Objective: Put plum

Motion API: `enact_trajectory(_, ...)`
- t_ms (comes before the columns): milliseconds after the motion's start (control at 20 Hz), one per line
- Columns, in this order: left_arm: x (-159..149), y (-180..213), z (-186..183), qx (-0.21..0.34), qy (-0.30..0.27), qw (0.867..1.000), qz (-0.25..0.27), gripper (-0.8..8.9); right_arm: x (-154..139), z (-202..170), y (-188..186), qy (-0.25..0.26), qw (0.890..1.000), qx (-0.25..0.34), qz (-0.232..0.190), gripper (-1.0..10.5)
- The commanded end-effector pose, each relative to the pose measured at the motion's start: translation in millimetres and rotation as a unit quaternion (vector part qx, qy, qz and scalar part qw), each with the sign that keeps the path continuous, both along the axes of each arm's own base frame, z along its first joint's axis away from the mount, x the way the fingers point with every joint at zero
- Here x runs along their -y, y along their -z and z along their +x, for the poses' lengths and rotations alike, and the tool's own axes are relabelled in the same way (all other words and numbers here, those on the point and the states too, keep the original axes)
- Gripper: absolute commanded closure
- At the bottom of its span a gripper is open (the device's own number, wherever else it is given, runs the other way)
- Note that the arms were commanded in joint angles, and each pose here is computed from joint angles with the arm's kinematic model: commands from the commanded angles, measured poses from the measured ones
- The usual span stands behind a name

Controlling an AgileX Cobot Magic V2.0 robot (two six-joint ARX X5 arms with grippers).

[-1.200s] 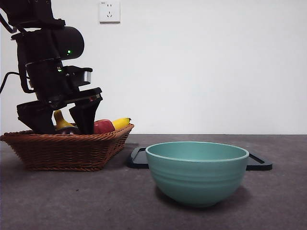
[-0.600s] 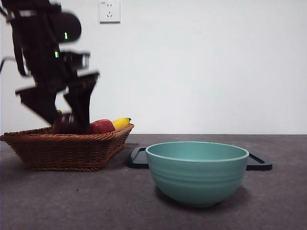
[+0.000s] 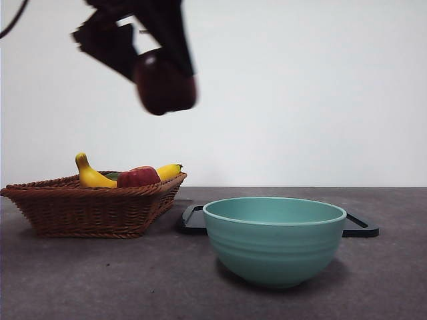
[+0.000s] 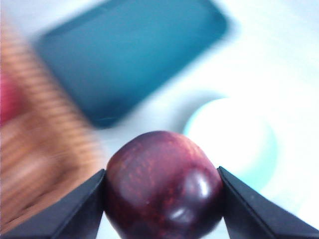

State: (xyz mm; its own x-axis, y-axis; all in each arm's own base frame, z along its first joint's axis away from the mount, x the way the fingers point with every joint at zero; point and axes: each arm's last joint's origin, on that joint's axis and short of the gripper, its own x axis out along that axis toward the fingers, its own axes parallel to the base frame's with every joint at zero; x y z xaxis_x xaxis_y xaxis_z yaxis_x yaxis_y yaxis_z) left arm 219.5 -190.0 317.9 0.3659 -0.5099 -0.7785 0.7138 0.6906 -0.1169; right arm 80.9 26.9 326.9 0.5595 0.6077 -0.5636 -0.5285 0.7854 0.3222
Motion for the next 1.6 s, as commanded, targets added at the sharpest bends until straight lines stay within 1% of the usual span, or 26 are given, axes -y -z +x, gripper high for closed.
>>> enact_trajectory(50, 28.9, 1.9, -8.9, 0.01, 0.046, 0.999, -0.01, 5.69, -0.4, 1.2, -4.8, -0.001, 1.0, 0.008, 0.002, 5.4)
enact_trajectory(200, 54.9, 13.6, -16.0, 0.011, 0.083, 0.996, -0.011, 5.69, -0.4, 1.1, -4.7, -0.001, 1.0, 0.008, 0.002, 5.4)
enact_trajectory(300, 68.4, 27.0, -17.1, -0.001, 0.099, 0.995, 0.002, 5.69, -0.5, 1.1, -4.7, -0.001, 1.0, 0.008, 0.002, 5.4)
enact_trajectory(500, 90.2, 59.0, -12.8, -0.028, 0.114, 0.993, 0.031, 5.69, -0.5, 1.1, -4.7, -0.001, 1.0, 0.008, 0.002, 5.4)
enact_trajectory(700, 106.7, 88.1, -7.1, -0.044, 0.122, 0.99, 0.05, 5.69, -0.5, 1.1, -4.7, -0.001, 1.0, 0.008, 0.002, 5.4)
enact_trajectory(950, 117.3, 109.8, -2.0, -0.05, 0.128, 0.989, 0.059, 5.69, -0.4, 1.1, -4.7, -0.001, 1.0, 0.008, 0.002, 5.4)
enact_trajectory(1300, 121.6, 128.6, 0.9, -0.06, 0.139, 0.985, 0.081, 5.63, -0.4, 1.1, -4.7, -0.001, 1.0, 0.007, 0.002, 5.4)
enact_trajectory(1350, 121.9, 128.6, 0.6, -0.06, 0.14, 0.985, 0.081, 5.49, -0.4, 1.1, -4.7, -0.001, 1.0, 0.008, 0.002, 5.4)
enact_trajectory(1500, 122.1, 128.6, 0.2, -0.06, 0.141, 0.985, 0.081, 4.34, -0.4, 1.1, -4.7, -0.001, 1.0, 0.008, 0.002, 5.4)
enact_trajectory(1600, 122.0, 128.7, -0.2, -0.061, 0.141, 0.985, 0.082, 4.3, -0.5, 1.1, -4.7, -0.001, 1.0, 0.008, 0.002, 5.4)
